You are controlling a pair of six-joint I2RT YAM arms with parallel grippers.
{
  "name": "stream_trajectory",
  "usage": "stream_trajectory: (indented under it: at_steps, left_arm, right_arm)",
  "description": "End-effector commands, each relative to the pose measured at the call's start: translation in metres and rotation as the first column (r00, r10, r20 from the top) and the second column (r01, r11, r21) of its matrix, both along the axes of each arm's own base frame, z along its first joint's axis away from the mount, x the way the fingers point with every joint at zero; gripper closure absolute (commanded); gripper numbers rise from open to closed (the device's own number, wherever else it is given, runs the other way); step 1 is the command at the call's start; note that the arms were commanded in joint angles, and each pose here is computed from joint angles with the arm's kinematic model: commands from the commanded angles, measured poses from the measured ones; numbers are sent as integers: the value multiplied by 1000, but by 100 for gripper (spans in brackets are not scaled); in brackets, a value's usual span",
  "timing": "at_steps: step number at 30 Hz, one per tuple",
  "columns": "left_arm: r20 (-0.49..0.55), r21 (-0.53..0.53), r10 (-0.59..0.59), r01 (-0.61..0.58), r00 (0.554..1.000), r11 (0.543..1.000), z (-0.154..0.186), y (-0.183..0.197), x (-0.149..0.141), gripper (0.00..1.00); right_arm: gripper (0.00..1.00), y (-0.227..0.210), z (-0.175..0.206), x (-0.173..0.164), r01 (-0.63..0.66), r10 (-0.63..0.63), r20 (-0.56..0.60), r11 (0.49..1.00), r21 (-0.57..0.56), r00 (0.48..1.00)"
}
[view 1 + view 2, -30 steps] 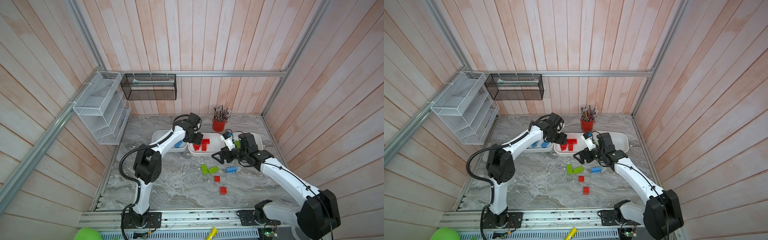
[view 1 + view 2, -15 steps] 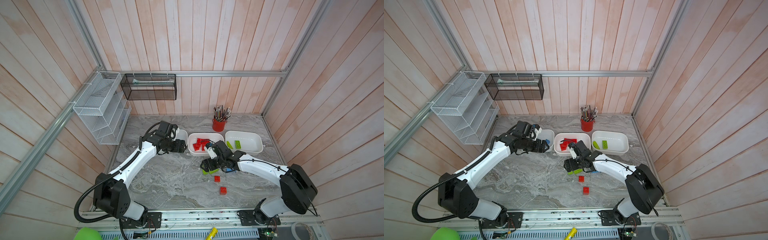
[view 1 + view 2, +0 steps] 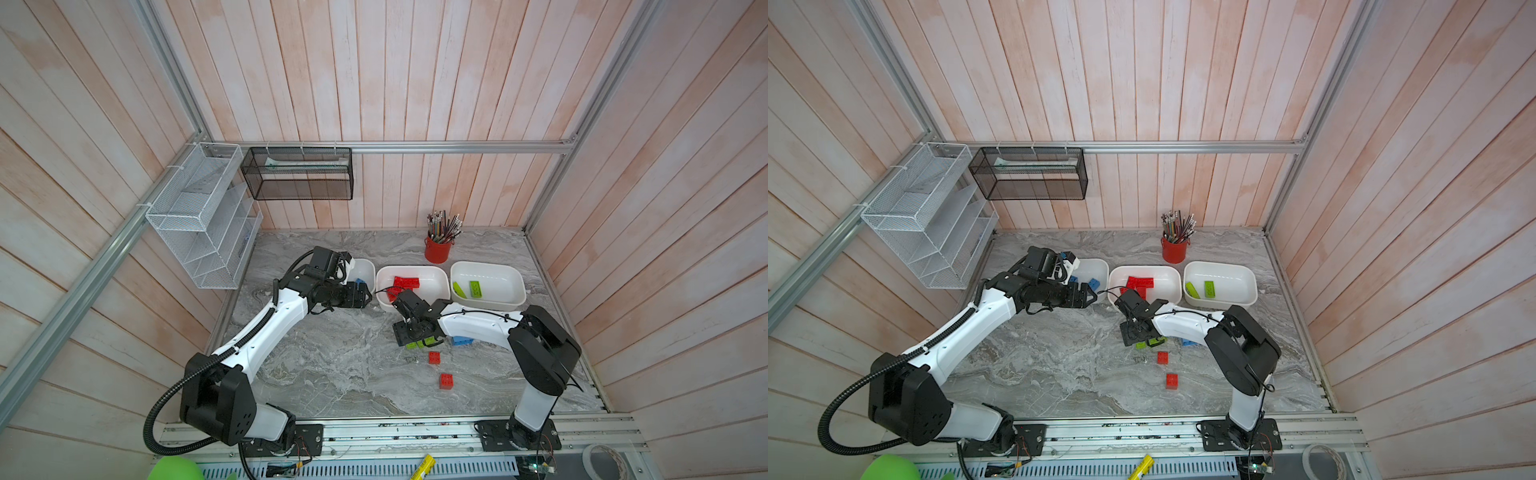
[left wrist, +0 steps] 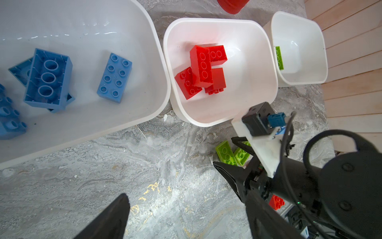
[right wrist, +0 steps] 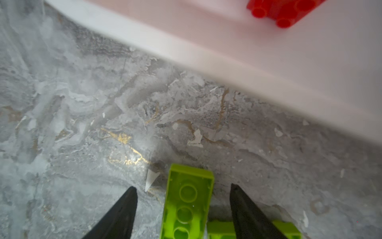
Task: Sort the legos into containers by color
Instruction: Pick up the lego from the center of the table, then place the lego in the container.
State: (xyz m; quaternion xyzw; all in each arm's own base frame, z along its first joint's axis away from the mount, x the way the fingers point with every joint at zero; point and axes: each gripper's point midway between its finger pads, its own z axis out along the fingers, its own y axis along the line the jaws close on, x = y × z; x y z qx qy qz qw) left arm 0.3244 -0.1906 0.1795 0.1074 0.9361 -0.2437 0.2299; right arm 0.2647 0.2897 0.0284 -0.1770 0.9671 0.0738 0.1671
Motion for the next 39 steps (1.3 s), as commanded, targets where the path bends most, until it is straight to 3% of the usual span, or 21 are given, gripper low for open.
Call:
stream_trajectory:
  at_steps: [1, 7, 12, 19, 28, 33, 39]
  left_arm:
    - [19, -4, -3, 3, 1000, 1000, 2, 4, -4, 10]
    - [19, -1, -1, 1, 1000, 1000, 2, 5, -5, 10]
    - [14, -1, -2, 2, 1000, 1000, 1, 6, -8, 10]
    - [28, -85, -32, 34, 999, 996, 19, -6, -12, 10]
    - [21, -141, -64, 67, 998, 988, 23, -22, -15, 10]
    - [33, -164, -81, 85, 996, 983, 29, -34, -14, 10]
    - [28, -173, -90, 93, 996, 980, 29, -42, -11, 10]
  right_arm:
    - [38, -2, -7, -5, 30, -31, -13, 998, -53, 999]
    - [62, 3, -15, -14, 39, -42, -38, 996, -83, 998]
    - [73, 0, -5, -11, 45, -45, -5, 995, -91, 999]
    - [75, -11, 80, 19, 76, -82, 105, 995, 63, 991]
    - [75, -119, 140, 86, 224, -252, 267, 966, 131, 930]
    - [75, -182, 131, 122, 318, -326, 287, 945, 77, 901]
    - [75, -220, 98, 160, 356, -364, 246, 931, 80, 898]
